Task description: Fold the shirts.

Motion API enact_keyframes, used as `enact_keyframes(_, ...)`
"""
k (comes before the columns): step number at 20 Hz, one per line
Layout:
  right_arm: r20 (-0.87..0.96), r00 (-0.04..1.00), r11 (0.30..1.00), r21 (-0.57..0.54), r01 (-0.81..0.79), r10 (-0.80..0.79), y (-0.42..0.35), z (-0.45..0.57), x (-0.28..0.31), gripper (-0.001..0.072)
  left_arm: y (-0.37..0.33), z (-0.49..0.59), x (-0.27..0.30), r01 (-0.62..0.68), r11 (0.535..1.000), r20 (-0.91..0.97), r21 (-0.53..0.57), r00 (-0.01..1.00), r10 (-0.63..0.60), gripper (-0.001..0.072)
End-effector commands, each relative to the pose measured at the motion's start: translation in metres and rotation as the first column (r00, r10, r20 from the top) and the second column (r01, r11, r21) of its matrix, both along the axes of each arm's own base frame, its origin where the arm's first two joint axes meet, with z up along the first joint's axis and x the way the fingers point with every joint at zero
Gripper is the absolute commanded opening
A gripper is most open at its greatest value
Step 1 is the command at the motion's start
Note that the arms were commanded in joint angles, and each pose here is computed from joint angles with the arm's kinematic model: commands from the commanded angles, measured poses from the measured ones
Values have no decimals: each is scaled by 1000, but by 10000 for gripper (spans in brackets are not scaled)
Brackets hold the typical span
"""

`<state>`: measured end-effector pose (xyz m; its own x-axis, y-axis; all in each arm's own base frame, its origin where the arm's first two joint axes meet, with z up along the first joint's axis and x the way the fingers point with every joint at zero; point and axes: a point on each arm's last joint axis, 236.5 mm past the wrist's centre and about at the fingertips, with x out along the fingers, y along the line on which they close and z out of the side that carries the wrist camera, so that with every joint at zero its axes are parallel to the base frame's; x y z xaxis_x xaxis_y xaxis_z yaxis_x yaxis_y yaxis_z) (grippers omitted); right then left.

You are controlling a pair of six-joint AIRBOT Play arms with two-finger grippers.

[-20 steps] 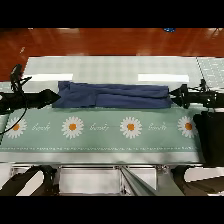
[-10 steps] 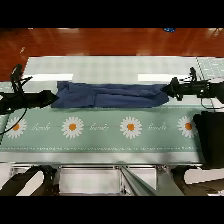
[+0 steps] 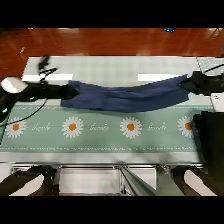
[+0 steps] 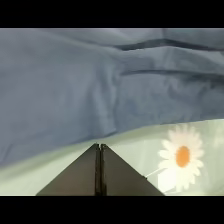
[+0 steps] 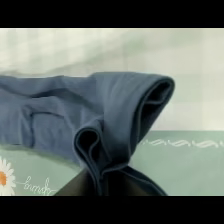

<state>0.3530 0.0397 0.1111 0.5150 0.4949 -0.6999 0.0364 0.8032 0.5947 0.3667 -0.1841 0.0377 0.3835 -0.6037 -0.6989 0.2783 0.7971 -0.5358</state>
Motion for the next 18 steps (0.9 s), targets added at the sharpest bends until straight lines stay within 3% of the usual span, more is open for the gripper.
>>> enact_keyframes(1, 103, 995, 999, -44, 21, -16, 13, 48, -49, 21, -99, -5, 12, 186, 982, -9, -18, 982, -186, 27)
enact_keyframes(5, 175, 984, 999, -43, 30, -22, 27, 80, -81, 21, -215, -47, -22, 404, 914, -156, -46, 901, -406, 27)
enact_keyframes(10, 172, 985, 999, -42, 18, -10, 33, 85, -96, 21, -308, -96, -98, 548, 833, -323, -78, 776, -541, 27)
enact_keyframes(14, 172, 985, 999, -44, 18, -11, 33, 85, -96, 21, -338, -100, -123, 607, 790, -328, -90, 730, -599, 27)
enact_keyframes(18, 164, 986, 999, -42, 20, -13, 32, 82, -94, 21, -312, -74, -95, 606, 790, -331, -98, 728, -600, 28)
